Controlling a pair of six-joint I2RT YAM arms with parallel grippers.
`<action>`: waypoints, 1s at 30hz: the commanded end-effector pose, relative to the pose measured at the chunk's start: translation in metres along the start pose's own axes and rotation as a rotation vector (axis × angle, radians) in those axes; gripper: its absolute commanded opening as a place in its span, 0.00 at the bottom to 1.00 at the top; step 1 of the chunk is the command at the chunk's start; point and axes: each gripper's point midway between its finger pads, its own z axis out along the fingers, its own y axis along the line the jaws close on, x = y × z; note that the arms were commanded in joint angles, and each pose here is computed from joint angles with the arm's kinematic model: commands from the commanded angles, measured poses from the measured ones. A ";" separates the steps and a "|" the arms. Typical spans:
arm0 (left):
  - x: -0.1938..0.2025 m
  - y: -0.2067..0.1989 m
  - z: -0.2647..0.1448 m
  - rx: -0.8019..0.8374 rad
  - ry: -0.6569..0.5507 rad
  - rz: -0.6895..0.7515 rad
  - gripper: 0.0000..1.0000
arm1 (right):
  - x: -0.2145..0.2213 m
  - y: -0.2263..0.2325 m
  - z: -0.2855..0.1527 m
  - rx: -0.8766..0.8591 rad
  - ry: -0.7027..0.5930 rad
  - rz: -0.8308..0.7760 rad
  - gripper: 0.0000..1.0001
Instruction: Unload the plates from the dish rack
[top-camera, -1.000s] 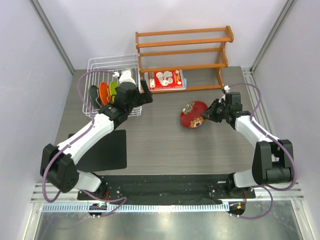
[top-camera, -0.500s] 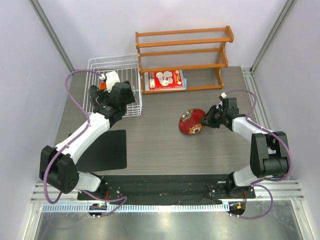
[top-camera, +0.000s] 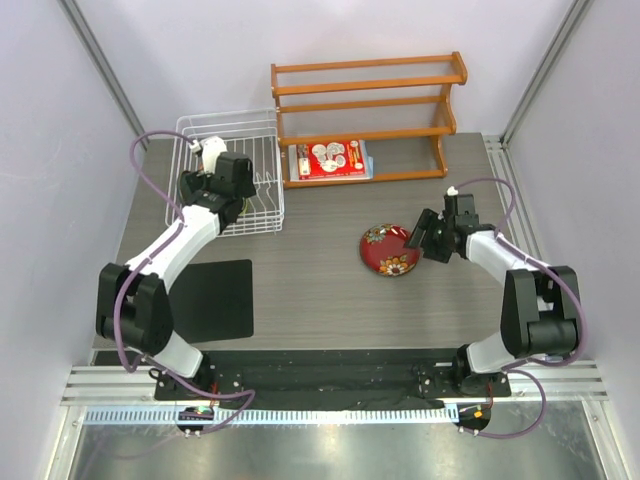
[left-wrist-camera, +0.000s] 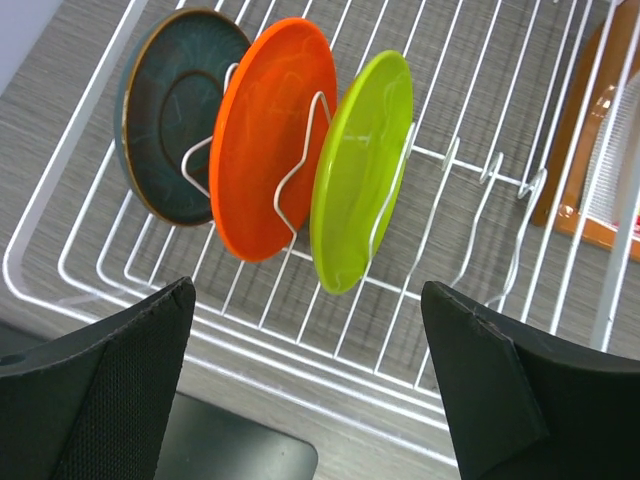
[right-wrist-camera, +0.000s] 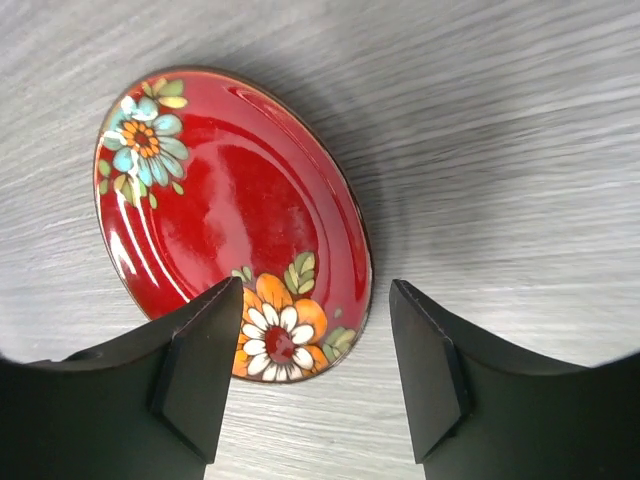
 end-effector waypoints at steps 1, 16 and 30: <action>-0.021 -0.010 0.014 0.023 -0.056 -0.032 0.92 | -0.040 0.003 -0.034 0.058 -0.156 -0.061 0.67; -0.025 -0.023 0.073 -0.036 -0.063 -0.014 0.73 | -0.058 0.015 -0.075 0.054 -0.231 -0.134 0.69; -0.009 -0.020 0.087 -0.027 -0.016 -0.062 0.27 | -0.056 0.016 -0.074 0.048 -0.219 -0.138 0.69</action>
